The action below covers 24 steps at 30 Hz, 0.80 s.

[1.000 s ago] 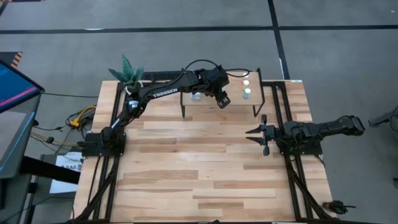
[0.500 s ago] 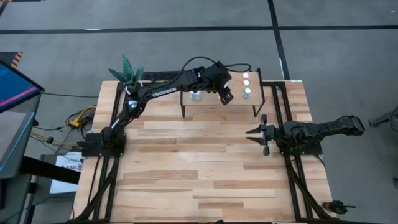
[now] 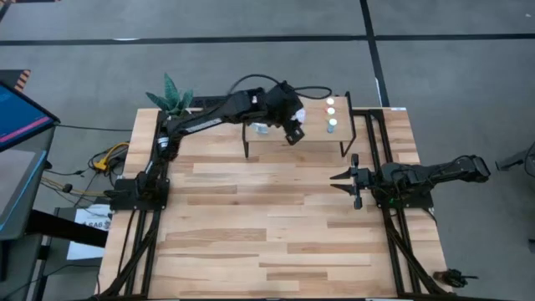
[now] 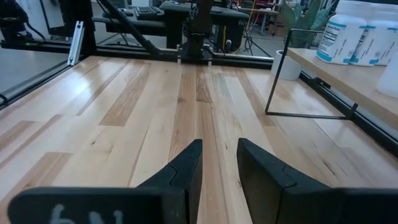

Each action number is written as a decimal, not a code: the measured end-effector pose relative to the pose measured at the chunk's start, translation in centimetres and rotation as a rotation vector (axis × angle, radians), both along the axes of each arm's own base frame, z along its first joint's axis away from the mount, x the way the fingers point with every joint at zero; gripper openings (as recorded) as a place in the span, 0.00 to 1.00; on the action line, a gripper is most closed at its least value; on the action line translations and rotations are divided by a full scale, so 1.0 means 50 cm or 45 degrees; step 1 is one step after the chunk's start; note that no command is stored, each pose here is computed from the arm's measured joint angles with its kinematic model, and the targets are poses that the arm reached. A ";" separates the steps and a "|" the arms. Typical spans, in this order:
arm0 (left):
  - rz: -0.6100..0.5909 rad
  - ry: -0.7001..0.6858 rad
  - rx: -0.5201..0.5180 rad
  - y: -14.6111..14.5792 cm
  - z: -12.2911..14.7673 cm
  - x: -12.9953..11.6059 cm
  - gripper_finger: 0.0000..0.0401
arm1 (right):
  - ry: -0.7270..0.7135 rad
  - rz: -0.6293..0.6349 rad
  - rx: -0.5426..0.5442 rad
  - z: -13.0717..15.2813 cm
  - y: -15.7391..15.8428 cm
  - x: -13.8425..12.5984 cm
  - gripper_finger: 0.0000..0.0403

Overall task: Pick and place medicine bottles onto shelf by color
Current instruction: Return to home position

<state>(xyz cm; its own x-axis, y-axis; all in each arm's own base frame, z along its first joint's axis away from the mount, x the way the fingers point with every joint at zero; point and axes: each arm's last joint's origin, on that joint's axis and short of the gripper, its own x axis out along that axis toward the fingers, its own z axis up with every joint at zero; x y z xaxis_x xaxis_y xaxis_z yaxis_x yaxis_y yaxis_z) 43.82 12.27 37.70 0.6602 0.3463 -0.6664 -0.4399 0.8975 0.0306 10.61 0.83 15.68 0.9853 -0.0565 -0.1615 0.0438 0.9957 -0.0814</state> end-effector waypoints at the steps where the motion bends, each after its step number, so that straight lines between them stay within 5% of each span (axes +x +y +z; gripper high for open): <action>1: -0.019 0.002 0.008 -0.012 0.020 -0.016 0.46 | 0.000 0.000 0.000 0.000 0.000 0.000 0.31; 13: -0.372 0.386 0.046 -0.138 0.146 -0.234 0.46 | 0.000 0.000 0.000 0.000 0.000 0.000 0.31; 24: -0.498 0.449 0.025 -0.206 0.152 -0.329 0.46 | 0.000 0.000 0.000 0.000 0.000 0.000 0.31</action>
<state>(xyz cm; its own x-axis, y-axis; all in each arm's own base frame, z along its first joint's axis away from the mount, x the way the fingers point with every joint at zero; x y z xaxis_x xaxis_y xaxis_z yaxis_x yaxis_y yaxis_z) 27.35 1.95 45.30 0.4796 0.1336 -0.8673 -0.0321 0.9904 0.1348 10.61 0.83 15.68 0.9853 -0.0566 -0.1613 0.0438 0.9957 -0.0816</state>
